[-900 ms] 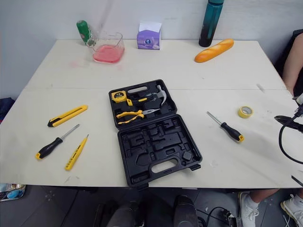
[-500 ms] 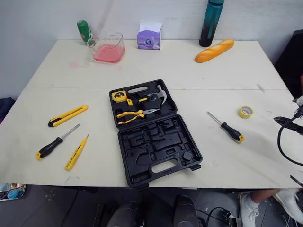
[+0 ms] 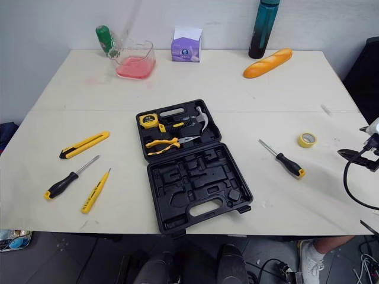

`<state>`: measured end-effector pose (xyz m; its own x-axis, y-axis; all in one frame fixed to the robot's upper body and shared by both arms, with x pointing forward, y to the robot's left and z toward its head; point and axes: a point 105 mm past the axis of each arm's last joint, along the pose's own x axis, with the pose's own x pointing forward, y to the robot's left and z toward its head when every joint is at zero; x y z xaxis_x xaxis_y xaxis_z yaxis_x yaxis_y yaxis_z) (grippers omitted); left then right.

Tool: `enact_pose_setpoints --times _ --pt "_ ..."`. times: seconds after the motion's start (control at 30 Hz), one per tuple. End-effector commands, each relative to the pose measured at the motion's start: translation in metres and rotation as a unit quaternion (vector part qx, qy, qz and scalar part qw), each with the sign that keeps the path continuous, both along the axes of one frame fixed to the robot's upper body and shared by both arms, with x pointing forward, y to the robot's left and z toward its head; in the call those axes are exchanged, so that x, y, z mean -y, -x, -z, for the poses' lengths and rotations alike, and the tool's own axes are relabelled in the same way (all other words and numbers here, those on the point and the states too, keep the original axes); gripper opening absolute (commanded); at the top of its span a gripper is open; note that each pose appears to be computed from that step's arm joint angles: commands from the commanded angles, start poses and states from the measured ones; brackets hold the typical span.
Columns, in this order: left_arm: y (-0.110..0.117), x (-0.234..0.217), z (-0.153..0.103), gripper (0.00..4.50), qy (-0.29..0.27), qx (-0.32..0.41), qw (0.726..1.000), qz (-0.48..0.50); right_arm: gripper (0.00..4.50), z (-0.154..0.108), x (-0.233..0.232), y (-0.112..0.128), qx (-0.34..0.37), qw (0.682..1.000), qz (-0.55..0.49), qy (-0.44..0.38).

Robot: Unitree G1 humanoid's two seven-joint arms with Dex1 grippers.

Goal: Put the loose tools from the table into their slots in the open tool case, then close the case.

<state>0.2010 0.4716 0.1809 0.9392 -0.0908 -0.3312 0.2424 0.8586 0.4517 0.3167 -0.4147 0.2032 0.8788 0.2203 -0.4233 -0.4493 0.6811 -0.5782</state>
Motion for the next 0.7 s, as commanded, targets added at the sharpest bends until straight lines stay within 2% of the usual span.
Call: enact_pose_setpoints --times 0.03,0.2,0.4,0.43,0.53,0.63,0.67,0.7 --pt "0.000 0.003 -0.009 4.46 -0.002 0.025 1.000 0.005 4.50 -0.018 -0.008 -0.002 0.030 0.999 -0.027 -0.001" --pt "-0.015 0.038 -0.010 4.46 0.024 0.022 0.997 0.074 4.50 -0.021 -0.049 -0.018 0.023 0.992 -0.119 -0.046" --pt "-0.027 0.096 -0.008 4.46 0.047 0.010 0.988 0.150 4.50 -0.006 -0.096 -0.029 -0.006 0.976 -0.204 -0.073" --pt "-0.029 0.107 -0.006 4.22 0.043 0.008 0.986 0.162 4.50 -0.003 -0.106 -0.031 -0.009 0.972 -0.221 -0.077" --pt "-0.036 0.140 -0.005 3.08 0.065 0.012 0.978 0.196 3.58 0.002 -0.134 -0.036 -0.014 0.962 -0.259 -0.085" --pt "-0.045 0.164 0.001 1.62 0.071 0.011 0.974 0.213 2.02 0.008 -0.150 -0.041 -0.023 0.958 -0.272 -0.090" --pt "-0.049 0.175 0.006 1.05 0.077 0.006 0.972 0.223 1.36 0.013 -0.159 -0.043 -0.027 0.955 -0.281 -0.089" --pt "-0.052 0.188 0.009 0.63 0.087 0.002 0.968 0.236 0.92 0.017 -0.168 -0.045 -0.031 0.952 -0.292 -0.087"
